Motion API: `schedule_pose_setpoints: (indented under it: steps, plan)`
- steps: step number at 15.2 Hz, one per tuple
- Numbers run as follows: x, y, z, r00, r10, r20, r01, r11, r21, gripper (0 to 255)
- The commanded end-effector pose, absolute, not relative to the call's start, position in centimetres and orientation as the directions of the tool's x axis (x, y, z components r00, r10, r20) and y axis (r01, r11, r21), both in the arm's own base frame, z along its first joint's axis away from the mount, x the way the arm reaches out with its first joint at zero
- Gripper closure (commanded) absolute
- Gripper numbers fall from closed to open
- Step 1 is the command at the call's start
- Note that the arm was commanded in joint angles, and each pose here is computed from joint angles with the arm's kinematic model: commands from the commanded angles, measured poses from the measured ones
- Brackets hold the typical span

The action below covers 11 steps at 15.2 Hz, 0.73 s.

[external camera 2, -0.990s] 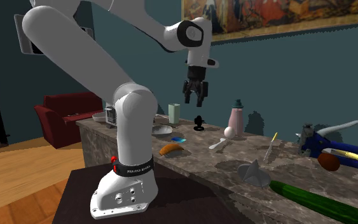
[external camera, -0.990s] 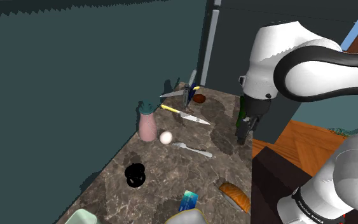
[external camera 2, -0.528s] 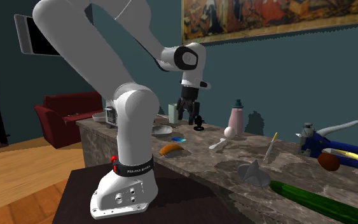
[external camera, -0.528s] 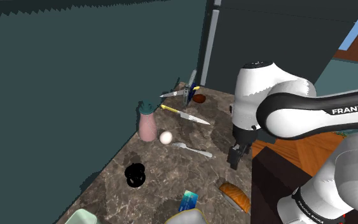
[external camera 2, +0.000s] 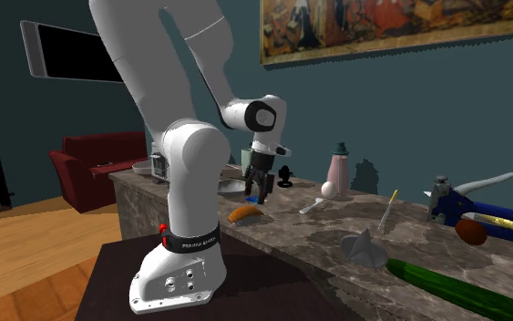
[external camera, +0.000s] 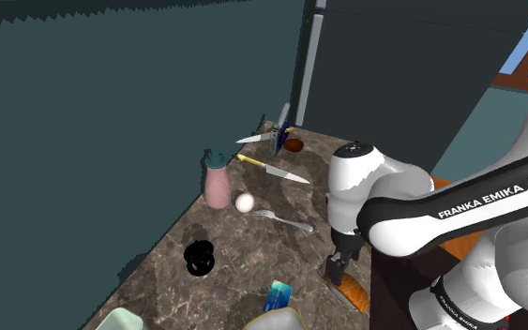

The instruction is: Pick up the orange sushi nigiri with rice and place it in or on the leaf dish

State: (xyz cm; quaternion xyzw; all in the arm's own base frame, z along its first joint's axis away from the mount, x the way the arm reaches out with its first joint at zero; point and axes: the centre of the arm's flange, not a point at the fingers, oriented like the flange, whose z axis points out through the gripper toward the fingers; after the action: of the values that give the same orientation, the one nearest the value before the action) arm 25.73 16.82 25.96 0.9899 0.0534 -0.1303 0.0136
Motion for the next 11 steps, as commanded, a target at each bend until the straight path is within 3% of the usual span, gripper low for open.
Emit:
schedule_pose_setpoints:
  steps: [1,11]
  plan:
    - [25.5,17.1,24.3,0.959,0.101,-0.264,0.109,-0.994,0.013,0]
    - [24.6,16.9,21.0,0.959,0.101,-0.264,0.109,-0.994,0.013,0]
